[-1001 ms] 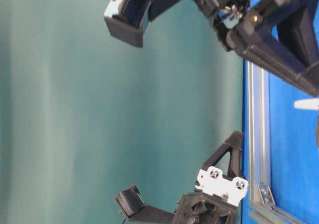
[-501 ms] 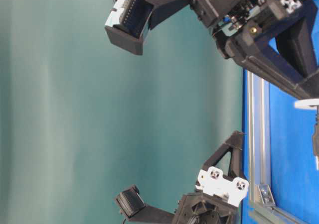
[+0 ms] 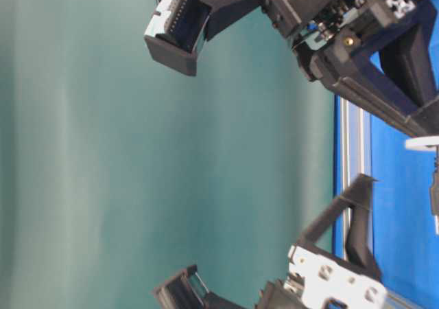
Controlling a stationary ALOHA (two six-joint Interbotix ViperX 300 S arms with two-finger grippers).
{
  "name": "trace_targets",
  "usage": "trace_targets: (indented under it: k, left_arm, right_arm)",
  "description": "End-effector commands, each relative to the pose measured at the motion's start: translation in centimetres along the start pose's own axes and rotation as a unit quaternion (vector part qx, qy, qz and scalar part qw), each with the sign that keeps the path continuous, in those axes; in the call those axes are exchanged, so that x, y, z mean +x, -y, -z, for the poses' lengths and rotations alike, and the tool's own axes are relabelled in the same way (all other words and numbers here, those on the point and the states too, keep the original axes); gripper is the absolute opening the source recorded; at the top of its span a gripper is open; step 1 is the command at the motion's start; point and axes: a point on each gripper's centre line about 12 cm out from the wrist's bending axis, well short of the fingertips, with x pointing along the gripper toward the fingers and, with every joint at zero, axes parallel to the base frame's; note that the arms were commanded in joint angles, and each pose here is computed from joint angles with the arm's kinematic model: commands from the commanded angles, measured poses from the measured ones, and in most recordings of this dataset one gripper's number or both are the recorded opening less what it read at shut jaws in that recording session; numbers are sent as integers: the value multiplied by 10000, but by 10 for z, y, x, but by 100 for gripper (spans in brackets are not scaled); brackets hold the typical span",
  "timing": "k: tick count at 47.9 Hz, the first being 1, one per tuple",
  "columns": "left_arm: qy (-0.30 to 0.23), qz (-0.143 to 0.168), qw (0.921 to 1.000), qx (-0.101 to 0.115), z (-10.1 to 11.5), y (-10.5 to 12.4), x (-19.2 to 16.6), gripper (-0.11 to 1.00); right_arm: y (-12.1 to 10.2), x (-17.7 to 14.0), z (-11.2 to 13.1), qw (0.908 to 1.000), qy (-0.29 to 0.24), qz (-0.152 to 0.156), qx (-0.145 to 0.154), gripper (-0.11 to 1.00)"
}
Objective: Insert the wire through the string loop located in the center.
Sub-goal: 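Move the open left gripper toward the plug emerging from the loop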
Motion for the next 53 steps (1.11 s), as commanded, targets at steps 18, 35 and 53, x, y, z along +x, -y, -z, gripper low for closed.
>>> trace_targets:
  k: [18, 35, 53]
  left_arm:
    - [24, 719, 9974, 44, 1, 53, -11, 0]
    - [28, 828, 9965, 101, 1, 60, -12, 1]
    - [-71, 915, 9957, 99, 2, 68, -9, 86]
  right_arm:
    - [-2, -1, -9, 9999, 158, -27, -4, -2]
    - [-1, -1, -9, 9999, 159, -24, -7, -2]
    - [-1, -2, -8, 9999, 144, -20, -9, -2]
